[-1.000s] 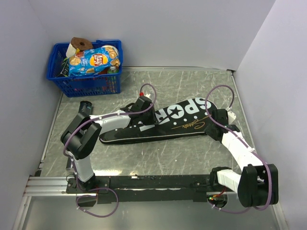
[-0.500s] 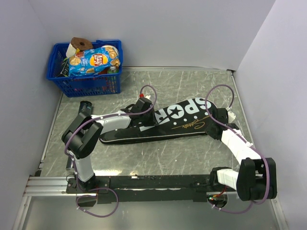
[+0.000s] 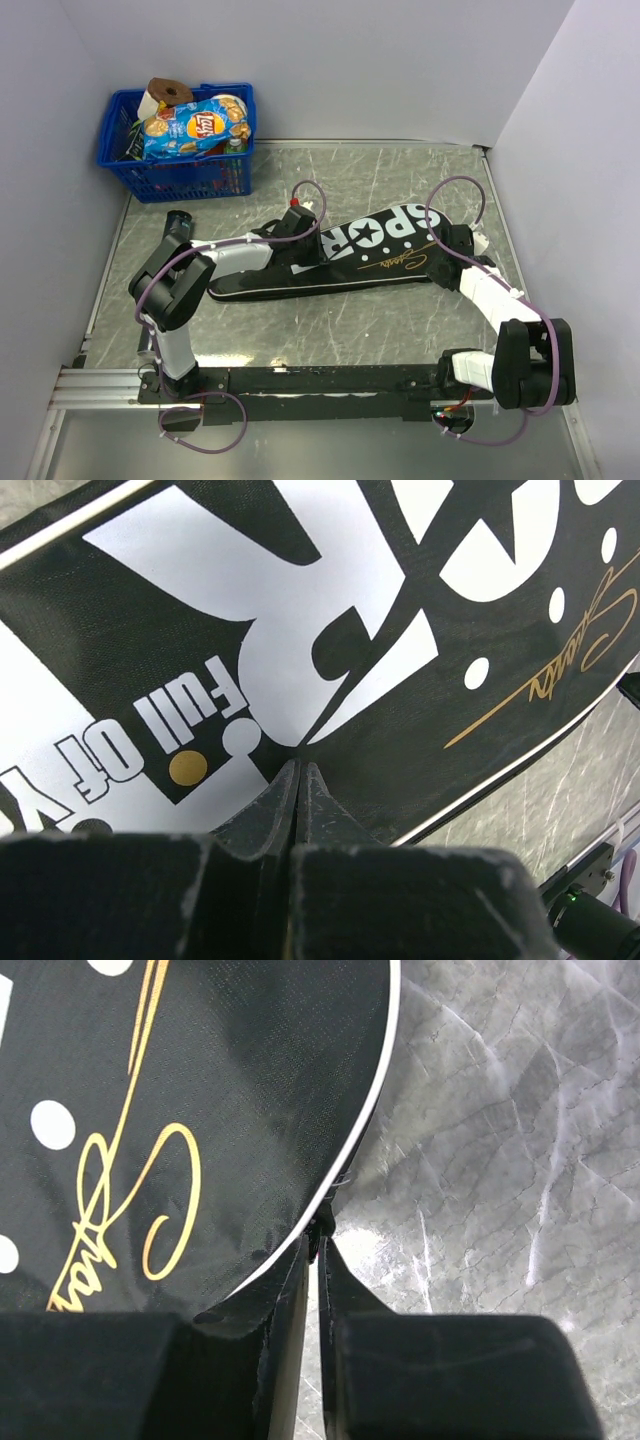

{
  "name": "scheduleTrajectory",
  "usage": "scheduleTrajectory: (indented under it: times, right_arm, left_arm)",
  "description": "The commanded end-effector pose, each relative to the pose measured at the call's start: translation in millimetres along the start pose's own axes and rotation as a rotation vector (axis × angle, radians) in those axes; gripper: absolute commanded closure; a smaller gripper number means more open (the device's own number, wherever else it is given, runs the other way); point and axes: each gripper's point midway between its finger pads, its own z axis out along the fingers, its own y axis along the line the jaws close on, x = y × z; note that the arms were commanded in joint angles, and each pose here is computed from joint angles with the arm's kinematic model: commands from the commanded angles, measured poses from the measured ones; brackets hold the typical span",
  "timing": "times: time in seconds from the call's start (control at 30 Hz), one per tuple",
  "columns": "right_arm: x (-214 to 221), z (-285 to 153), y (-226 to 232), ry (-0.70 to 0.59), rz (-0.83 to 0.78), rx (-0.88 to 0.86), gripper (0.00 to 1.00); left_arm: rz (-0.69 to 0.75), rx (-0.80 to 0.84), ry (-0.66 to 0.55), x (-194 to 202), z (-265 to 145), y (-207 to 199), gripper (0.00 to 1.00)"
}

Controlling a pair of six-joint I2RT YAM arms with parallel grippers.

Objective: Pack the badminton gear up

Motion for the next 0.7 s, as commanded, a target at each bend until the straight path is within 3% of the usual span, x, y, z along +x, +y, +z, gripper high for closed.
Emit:
scheduleTrajectory:
  times: [0.0,0.13,0.67]
  right_arm:
    - [-13.1,1.5,6.4,-0.035,0.016,-0.018,0.88]
    - [-10.2,2.9,5.2,-0.029,0.017,-0.020,1.00]
    - [11.5,-20.3,67.1,0.062,0.000,-0.258,1.00]
  left_arm:
    - [0.015,0.017,-0.002,3.0,3.2,-1.1,0.99]
    - [0.018,0.011,0.007,6.9,3.8,1.8,0.99]
    - [0.005,0.012,0.034,24.2,16.8,15.1,0.99]
